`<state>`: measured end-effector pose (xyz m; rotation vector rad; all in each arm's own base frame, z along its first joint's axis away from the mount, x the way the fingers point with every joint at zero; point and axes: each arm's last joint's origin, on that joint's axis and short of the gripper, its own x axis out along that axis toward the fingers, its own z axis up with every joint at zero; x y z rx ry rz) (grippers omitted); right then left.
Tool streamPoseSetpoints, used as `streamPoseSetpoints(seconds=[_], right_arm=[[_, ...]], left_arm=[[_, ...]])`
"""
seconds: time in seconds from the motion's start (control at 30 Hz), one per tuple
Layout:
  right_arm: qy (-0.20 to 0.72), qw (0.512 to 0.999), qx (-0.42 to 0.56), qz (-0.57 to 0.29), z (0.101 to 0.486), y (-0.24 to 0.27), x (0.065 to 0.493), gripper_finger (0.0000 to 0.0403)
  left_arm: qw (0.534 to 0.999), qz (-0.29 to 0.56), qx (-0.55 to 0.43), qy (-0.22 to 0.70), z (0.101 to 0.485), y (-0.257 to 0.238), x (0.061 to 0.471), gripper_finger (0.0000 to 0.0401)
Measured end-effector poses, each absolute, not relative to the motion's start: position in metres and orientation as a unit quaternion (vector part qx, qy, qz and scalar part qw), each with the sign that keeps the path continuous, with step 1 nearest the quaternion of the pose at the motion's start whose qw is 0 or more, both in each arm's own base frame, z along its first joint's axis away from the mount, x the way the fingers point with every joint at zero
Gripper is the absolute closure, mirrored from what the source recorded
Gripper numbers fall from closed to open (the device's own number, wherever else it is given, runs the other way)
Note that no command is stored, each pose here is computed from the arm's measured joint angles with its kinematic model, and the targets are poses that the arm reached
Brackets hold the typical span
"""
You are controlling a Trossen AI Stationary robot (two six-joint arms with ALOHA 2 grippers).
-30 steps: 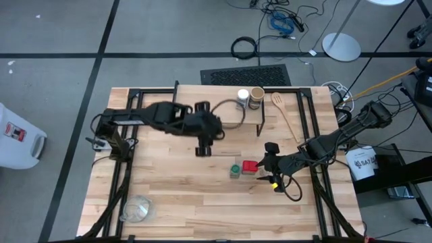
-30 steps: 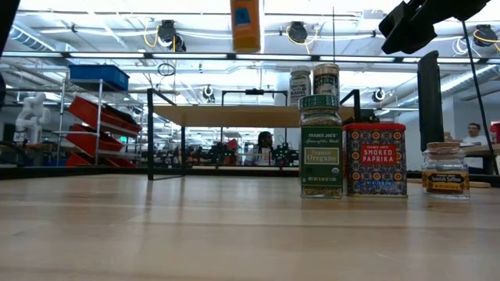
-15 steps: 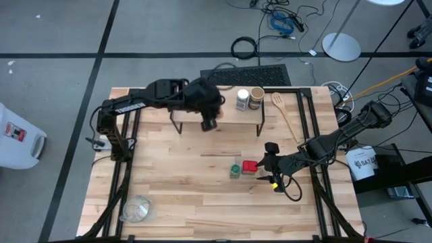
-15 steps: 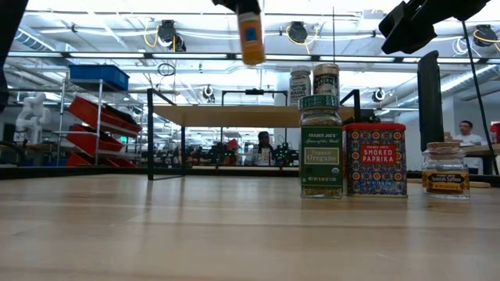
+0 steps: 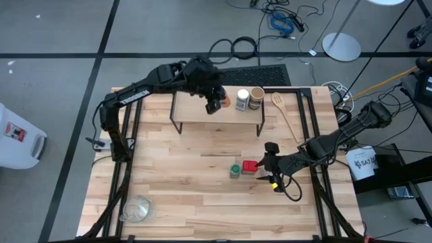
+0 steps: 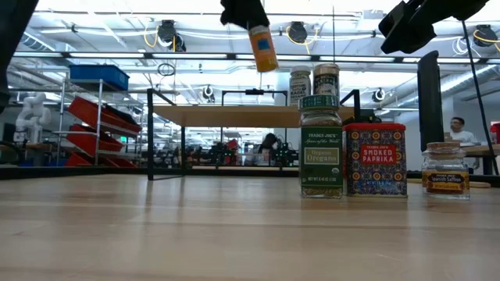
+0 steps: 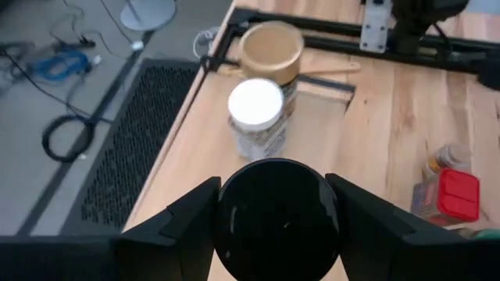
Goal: Shelf spices
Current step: Put the black seasoning bottle on the shelf
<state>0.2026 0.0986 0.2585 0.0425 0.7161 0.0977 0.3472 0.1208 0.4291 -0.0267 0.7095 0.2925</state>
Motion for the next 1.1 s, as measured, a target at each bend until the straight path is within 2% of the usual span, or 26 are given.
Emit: streamPoseSetpoints(seconds=[0.3, 0.6, 1.1], right_arm=[[0.349, 0.936, 0.021, 0.048, 0.259, 0.099, 0.203, 0.0179], [0.352, 0.935, 0.019, 0.048, 0.258, 0.098, 0.202, 0.0179], [0.352, 0.935, 0.019, 0.048, 0.258, 0.099, 0.202, 0.0179]], left_arm=[[0.919, 0.108, -0.019, 0.379, 0.400, 0.153, 0.362, 0.0186], [0.910, 0.086, -0.006, 0.406, 0.376, 0.161, 0.378, 0.0186], [0.904, 0.100, -0.007, 0.417, 0.361, 0.172, 0.387, 0.0186]])
